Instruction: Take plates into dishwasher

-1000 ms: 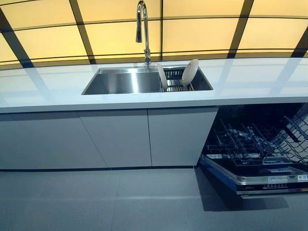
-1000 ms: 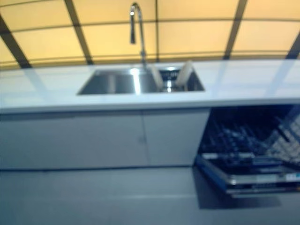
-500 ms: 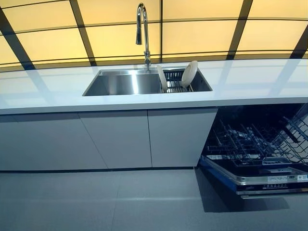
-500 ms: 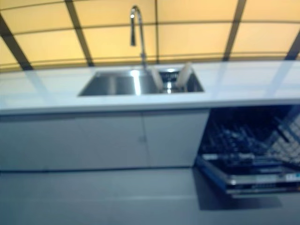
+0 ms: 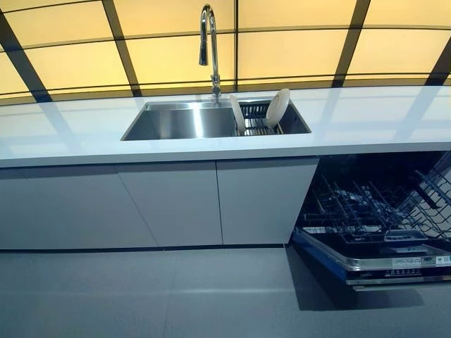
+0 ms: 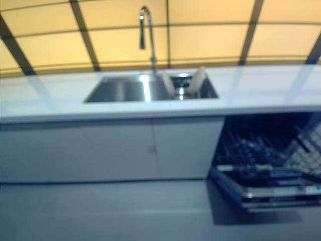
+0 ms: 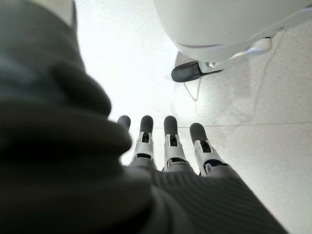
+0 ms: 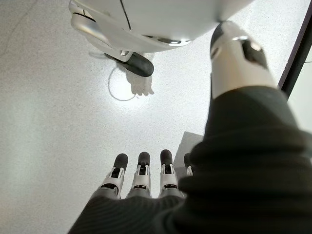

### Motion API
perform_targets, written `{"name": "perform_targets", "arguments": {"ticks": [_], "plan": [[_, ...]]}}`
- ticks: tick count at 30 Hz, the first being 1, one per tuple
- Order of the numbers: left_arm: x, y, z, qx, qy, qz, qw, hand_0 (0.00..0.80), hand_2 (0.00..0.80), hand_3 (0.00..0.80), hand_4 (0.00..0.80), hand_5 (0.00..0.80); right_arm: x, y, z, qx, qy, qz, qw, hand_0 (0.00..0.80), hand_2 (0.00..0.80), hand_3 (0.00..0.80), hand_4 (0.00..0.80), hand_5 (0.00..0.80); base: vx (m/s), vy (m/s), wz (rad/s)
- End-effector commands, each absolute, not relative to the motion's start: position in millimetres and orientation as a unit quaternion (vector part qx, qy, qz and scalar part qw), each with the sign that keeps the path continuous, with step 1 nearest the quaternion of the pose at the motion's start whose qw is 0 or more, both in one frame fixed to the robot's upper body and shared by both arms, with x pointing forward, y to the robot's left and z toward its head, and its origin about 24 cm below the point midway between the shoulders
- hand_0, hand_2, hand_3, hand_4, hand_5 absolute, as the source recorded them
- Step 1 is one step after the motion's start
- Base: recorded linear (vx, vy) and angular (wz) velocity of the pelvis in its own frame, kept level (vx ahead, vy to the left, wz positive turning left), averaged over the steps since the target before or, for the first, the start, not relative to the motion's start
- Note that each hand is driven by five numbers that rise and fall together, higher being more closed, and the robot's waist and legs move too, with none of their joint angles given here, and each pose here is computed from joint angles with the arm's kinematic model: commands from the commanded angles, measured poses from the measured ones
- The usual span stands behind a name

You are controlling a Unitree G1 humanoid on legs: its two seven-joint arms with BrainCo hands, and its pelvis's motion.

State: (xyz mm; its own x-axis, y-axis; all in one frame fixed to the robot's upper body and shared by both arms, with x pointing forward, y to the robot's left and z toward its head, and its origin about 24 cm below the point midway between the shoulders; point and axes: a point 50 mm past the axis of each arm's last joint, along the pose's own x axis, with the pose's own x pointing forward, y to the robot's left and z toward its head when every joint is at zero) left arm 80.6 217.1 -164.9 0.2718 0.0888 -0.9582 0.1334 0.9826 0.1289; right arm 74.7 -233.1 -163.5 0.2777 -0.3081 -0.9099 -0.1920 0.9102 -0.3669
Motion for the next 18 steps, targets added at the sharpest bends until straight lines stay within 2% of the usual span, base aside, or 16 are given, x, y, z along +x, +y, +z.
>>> {"name": "perform_targets", "arguments": {"ticks": [1,6,12,18], "plan": [[104,214,-162,0.095,0.590,-0.012,0.802,0.000,0.000,0.000,0.000,0.000,93,-238,-160,-0.222,0.597,-0.032,0.771,0.000,0.000,0.000,0.000,0.000,-0.041,-0.092,0.00],[119,213,-158,0.092,0.569,-0.007,0.817,0.000,0.000,0.000,0.000,0.000,103,-243,-157,-0.227,0.594,-0.028,0.771,0.000,0.000,0.000,0.000,0.000,-0.010,-0.129,0.00],[124,214,-156,0.007,0.542,0.080,0.837,0.000,0.000,0.000,0.000,0.000,95,-250,-157,-0.230,0.610,-0.031,0.757,0.000,0.000,0.000,0.000,0.000,0.009,-0.142,0.02],[84,215,-166,-0.034,0.581,0.132,0.803,0.000,0.000,0.000,0.000,0.000,84,-252,-159,-0.225,0.627,-0.035,0.745,0.000,0.000,0.000,0.000,0.000,0.233,0.029,0.15]]}}
